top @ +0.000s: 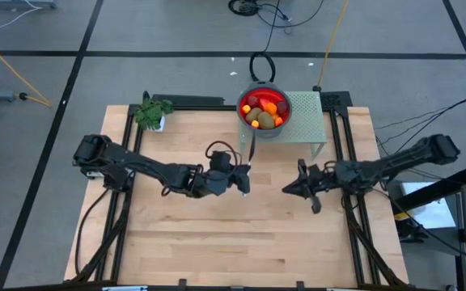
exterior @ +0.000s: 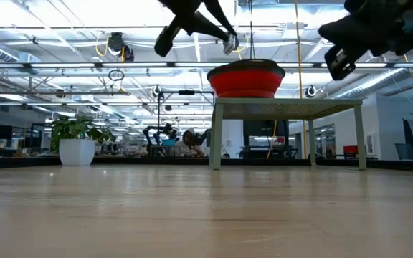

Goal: Pick & Place Fruit
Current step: Put the white table knife on the shelf

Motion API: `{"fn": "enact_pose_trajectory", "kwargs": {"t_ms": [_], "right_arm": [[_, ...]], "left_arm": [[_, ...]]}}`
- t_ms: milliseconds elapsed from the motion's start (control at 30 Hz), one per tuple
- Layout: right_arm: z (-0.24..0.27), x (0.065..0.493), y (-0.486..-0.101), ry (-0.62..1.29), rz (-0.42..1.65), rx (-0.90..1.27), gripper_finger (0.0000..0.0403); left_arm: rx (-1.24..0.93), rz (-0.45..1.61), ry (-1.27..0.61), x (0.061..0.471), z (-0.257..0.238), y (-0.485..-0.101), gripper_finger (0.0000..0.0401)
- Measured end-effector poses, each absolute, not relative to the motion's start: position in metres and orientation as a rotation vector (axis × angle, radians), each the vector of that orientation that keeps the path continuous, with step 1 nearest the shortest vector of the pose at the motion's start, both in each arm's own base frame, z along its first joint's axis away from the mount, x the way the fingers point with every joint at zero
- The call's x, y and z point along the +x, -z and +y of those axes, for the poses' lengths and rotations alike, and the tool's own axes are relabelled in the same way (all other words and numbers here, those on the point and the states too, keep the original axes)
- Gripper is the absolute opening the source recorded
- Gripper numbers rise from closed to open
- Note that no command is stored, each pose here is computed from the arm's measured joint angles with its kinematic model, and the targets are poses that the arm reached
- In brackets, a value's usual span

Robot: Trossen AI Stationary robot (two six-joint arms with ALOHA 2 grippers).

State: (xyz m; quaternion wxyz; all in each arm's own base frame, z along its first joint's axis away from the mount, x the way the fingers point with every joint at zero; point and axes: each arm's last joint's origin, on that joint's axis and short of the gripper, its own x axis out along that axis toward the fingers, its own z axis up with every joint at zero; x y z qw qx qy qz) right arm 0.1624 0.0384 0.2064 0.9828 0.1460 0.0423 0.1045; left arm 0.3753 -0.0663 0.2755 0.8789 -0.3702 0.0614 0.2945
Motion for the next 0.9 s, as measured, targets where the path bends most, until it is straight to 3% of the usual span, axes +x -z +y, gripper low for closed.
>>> {"fn": "enact_pose_trajectory", "kwargs": {"t_ms": [200, 633, 900], "right_arm": [[0.052, 0.188, -0.224, -0.210, 0.111, 0.226, 0.0045], [0.060, 0.237, -0.236, -0.011, 0.198, 0.197, 0.0206], [0.055, 0.247, -0.242, 0.043, 0.173, 0.286, 0.0242]], "left_arm": [[-0.733, 0.093, -0.633, 0.376, -0.065, -0.279, 0.0008], [-0.700, 0.034, -0.625, 0.378, -0.067, -0.285, 0.0018], [-0.663, 0.021, -0.621, 0.378, -0.069, -0.288, 0.0007]]}}
